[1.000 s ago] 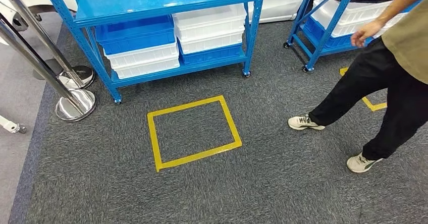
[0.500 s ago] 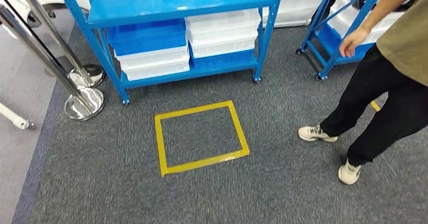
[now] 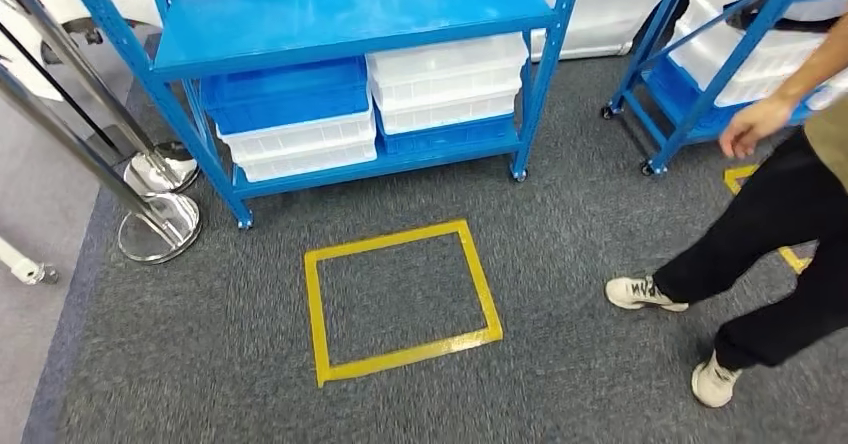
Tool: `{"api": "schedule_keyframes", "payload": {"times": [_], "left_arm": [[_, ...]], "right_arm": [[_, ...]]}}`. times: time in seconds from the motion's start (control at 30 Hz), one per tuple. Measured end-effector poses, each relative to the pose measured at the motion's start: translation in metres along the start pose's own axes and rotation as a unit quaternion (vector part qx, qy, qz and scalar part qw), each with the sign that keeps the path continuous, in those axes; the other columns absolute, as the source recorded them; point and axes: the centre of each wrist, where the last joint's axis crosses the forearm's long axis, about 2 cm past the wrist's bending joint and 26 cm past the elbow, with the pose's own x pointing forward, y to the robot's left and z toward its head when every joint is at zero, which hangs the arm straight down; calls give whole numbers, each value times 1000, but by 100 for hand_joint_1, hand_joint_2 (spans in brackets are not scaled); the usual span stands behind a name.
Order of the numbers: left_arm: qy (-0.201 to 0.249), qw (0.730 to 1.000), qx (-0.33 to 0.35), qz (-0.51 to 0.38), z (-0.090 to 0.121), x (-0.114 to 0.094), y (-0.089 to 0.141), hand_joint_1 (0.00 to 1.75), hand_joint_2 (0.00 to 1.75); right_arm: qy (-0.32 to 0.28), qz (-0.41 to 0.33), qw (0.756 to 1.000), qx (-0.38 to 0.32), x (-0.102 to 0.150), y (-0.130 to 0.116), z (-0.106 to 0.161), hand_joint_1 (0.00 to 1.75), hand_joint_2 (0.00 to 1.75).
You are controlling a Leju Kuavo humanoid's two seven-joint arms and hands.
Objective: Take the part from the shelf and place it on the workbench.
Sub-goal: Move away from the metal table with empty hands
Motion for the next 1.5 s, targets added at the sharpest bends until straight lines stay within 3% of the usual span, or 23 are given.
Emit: {"api": "schedule_keyframes", "payload": {"times": [0.2,0.47,0.67,1.0,1.5], "left_arm": [[-3,1000,1,0,-2,2,0,0,0],[2,1000,-1,-2,1,0,-1,0,0],[-13,1000,-1,1,-7,15,-7,0,0],[2,1000,7,-2,-1,3,-2,0,0],[-3,1000,5,-3,-4,8,-4,0,0]], "right_arm": [[-10,-2,1000,2,7,0,-1,0,0],[3,-2,1000,0,-6,-2,1,0,0],[-8,-3,1000,0,5,-2,-1,0,0],[-5,-1,1000,5,1,0,0,0,0],[-7,-1,1000,5,4,0,-1,0,0]]}}
